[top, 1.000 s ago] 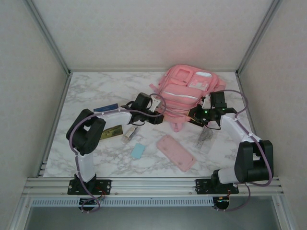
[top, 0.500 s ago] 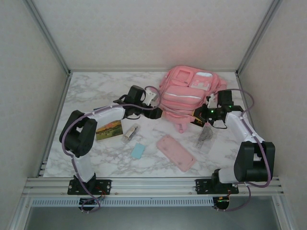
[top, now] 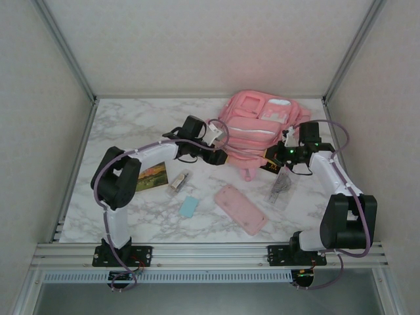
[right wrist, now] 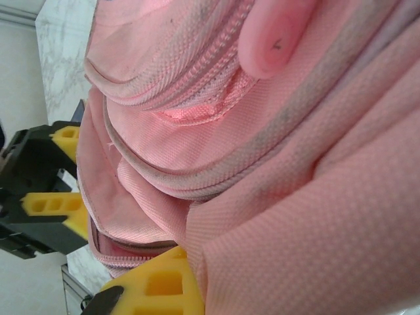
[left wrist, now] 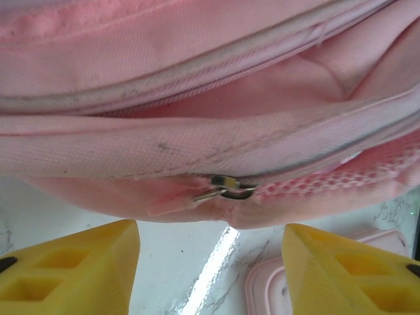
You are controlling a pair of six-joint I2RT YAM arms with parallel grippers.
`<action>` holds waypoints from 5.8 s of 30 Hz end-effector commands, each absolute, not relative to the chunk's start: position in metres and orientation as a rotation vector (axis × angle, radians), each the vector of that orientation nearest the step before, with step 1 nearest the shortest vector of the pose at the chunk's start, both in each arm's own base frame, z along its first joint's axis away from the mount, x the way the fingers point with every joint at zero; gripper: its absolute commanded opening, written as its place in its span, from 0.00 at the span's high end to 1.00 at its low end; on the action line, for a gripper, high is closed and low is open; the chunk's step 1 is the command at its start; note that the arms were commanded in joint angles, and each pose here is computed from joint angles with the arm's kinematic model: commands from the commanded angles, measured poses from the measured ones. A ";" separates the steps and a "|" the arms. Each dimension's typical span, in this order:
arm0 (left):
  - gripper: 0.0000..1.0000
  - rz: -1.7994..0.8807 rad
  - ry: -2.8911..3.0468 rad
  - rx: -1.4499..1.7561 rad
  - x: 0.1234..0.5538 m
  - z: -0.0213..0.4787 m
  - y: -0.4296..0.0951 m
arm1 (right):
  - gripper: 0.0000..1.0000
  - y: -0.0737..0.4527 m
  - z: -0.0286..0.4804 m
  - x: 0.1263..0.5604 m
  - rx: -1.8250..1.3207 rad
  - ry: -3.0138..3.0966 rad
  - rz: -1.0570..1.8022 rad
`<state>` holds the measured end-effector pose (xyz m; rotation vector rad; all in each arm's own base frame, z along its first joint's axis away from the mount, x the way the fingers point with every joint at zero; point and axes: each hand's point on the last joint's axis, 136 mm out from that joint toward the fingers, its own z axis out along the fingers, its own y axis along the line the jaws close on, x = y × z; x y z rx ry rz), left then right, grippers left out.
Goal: Pack books, pencil case, and school supplies into a backpack
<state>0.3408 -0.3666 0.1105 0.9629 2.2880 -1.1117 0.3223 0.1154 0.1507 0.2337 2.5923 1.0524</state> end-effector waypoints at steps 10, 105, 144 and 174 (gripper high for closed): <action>0.58 -1.121 2.155 0.995 0.356 0.123 -0.385 | 1.00 0.131 0.194 0.319 0.072 2.469 1.184; 1.00 -0.367 2.443 0.665 0.486 0.050 -0.255 | 1.00 0.082 0.149 0.337 0.269 2.577 1.040; 0.06 -1.175 2.402 -0.086 0.481 0.087 -0.339 | 0.97 0.116 0.129 0.338 0.235 2.519 1.218; 1.00 -0.640 2.310 -0.260 0.478 0.092 -0.202 | 0.96 0.224 0.115 0.410 0.029 2.595 1.185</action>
